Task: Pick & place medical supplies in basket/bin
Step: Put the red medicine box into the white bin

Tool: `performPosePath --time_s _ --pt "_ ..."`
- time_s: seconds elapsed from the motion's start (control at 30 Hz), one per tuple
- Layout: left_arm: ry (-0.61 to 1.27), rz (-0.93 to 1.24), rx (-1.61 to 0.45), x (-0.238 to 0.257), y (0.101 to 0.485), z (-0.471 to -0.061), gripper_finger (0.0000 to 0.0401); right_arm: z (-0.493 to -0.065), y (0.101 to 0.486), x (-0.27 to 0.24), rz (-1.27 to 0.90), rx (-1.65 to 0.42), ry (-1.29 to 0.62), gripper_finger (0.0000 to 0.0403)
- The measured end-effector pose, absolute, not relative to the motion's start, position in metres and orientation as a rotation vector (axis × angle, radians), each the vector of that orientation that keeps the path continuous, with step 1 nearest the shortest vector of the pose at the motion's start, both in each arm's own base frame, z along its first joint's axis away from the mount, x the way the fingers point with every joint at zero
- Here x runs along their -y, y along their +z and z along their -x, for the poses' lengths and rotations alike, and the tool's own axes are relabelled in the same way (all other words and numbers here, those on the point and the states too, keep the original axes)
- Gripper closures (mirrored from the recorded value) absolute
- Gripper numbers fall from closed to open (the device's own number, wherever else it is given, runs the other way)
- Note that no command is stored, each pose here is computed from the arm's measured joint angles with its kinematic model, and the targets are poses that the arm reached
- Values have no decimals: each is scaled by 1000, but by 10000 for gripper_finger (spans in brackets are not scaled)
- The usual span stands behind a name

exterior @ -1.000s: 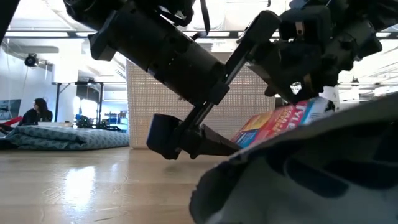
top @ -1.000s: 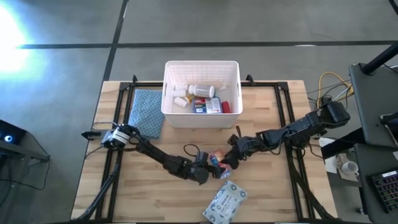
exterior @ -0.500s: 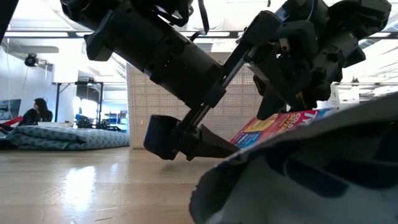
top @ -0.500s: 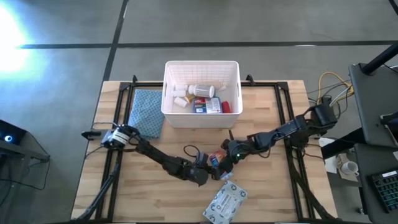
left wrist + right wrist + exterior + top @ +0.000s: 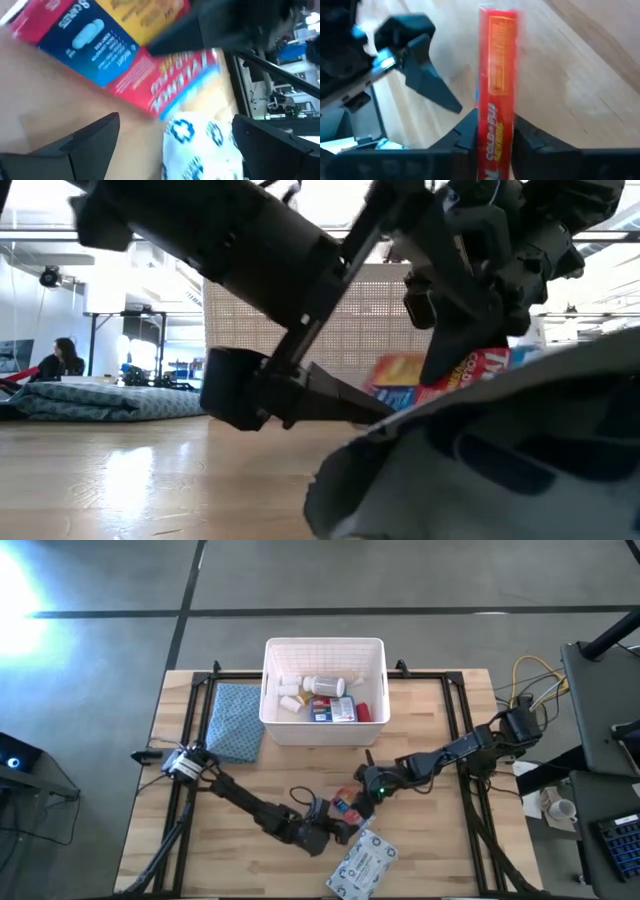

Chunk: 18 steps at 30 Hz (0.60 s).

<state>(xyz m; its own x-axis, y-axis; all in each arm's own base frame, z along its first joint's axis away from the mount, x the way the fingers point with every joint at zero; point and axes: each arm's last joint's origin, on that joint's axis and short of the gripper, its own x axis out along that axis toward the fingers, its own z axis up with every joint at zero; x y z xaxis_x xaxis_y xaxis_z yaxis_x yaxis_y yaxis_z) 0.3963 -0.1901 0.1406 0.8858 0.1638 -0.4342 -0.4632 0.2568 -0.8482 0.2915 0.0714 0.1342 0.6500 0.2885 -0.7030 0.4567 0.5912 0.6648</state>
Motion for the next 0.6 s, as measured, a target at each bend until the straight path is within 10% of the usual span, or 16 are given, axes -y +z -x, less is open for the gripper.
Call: performPosePath --time_s 0.6 --pt "407 1208 -175 260 151 -346 38 -344 269 -78 -626 -587 -201 381"
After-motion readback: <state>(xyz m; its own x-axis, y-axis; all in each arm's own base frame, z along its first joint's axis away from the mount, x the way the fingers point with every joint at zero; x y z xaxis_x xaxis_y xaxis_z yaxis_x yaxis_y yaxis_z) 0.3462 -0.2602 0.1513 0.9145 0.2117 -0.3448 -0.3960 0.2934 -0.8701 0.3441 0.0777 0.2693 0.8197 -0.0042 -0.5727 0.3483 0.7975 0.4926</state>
